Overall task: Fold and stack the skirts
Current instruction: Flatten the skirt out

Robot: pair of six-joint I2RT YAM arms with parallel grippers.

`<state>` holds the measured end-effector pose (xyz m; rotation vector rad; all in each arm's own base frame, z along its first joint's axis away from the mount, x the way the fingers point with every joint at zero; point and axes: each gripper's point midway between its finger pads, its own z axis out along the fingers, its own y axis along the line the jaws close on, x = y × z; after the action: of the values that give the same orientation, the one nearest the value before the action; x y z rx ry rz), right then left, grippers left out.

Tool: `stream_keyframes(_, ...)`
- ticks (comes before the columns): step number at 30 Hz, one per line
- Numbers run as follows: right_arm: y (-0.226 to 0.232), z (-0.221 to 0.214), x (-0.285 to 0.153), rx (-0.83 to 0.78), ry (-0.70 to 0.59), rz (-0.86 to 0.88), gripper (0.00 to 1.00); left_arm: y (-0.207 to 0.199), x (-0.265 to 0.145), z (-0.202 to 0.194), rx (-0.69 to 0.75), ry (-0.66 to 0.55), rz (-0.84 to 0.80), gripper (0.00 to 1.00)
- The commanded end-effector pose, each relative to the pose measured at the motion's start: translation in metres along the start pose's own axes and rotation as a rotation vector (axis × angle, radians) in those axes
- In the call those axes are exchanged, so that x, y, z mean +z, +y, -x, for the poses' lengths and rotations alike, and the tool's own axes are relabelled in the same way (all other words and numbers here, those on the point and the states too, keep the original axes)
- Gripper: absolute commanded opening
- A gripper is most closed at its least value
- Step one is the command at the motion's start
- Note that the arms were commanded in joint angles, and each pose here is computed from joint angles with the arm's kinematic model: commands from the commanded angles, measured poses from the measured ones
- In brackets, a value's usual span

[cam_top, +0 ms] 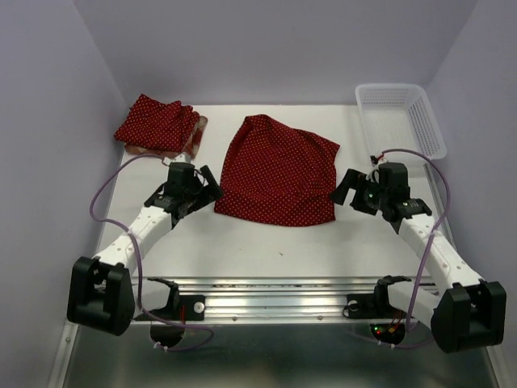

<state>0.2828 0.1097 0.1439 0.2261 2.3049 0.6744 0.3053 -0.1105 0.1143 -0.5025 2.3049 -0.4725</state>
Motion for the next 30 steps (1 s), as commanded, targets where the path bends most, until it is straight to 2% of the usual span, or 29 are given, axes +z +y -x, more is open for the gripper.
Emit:
stream_keyframes(1,-0.025,-0.018,0.017,0.103,0.042,-0.104,1.0,-0.01,0.018,-0.006,0.059,0.033,-0.003,0.99)
stream_keyframes(5,-0.035,-0.035,0.032,0.12,0.086,-0.105,1.0,-0.007,0.039,-0.01,0.065,0.051,0.018,0.98)
stream_keyframes(7,-0.038,-0.041,0.039,0.126,0.103,-0.099,1.0,-0.001,0.051,-0.015,0.074,0.07,0.046,0.95)
stream_keyframes(8,-0.039,-0.045,0.041,0.13,0.116,-0.093,1.0,0.001,0.055,-0.017,0.075,0.081,0.055,0.93)
stream_keyframes(9,-0.039,-0.05,0.044,0.136,0.137,-0.085,0.99,0.004,0.062,-0.021,0.08,0.098,0.068,0.85)
stream_keyframes(12,-0.041,-0.056,0.053,0.15,0.157,-0.072,0.92,0.009,0.074,-0.036,0.079,0.146,0.068,0.76)
stream_keyframes(14,-0.043,-0.06,0.057,0.161,0.165,-0.076,0.92,0.013,0.078,-0.044,0.075,0.169,0.071,0.69)
stream_keyframes(18,-0.054,-0.065,0.067,0.196,0.156,-0.11,0.91,0.023,0.083,-0.061,0.066,0.207,0.081,0.68)
stream_keyframes(19,-0.054,-0.065,0.075,0.217,0.149,-0.094,0.8,0.024,0.082,-0.063,0.072,0.211,0.088,0.6)
stream_keyframes(21,-0.054,-0.067,0.077,0.232,0.156,-0.094,0.79,0.025,0.082,-0.065,0.071,0.221,0.09,0.57)
stream_keyframes(24,-0.055,-0.068,0.079,0.244,0.159,-0.097,0.68,0.026,0.079,-0.07,0.076,0.234,0.09,0.43)
stream_keyframes(25,-0.056,-0.068,0.08,0.244,0.159,-0.1,0.55,0.026,0.078,-0.07,0.077,0.232,0.089,0.37)
stream_keyframes(26,-0.056,-0.069,0.079,0.245,0.161,-0.102,0.45,0.027,0.077,-0.071,0.075,0.233,0.09,0.26)
stream_keyframes(27,-0.055,-0.068,0.078,0.244,0.159,-0.097,0.37,0.026,0.075,-0.072,0.07,0.235,0.086,0.03)
stream_keyframes(28,-0.054,-0.067,0.077,0.245,0.156,-0.095,0.29,0.026,0.074,-0.073,0.067,0.238,0.083,0.0)
stream_keyframes(29,-0.049,-0.067,0.075,0.236,0.162,-0.068,0.15,0.026,0.073,-0.074,0.061,0.24,0.078,0.0)
stream_keyframes(30,-0.044,-0.065,0.073,0.23,0.159,-0.047,0.09,0.025,0.071,-0.077,0.057,0.25,0.066,0.0)
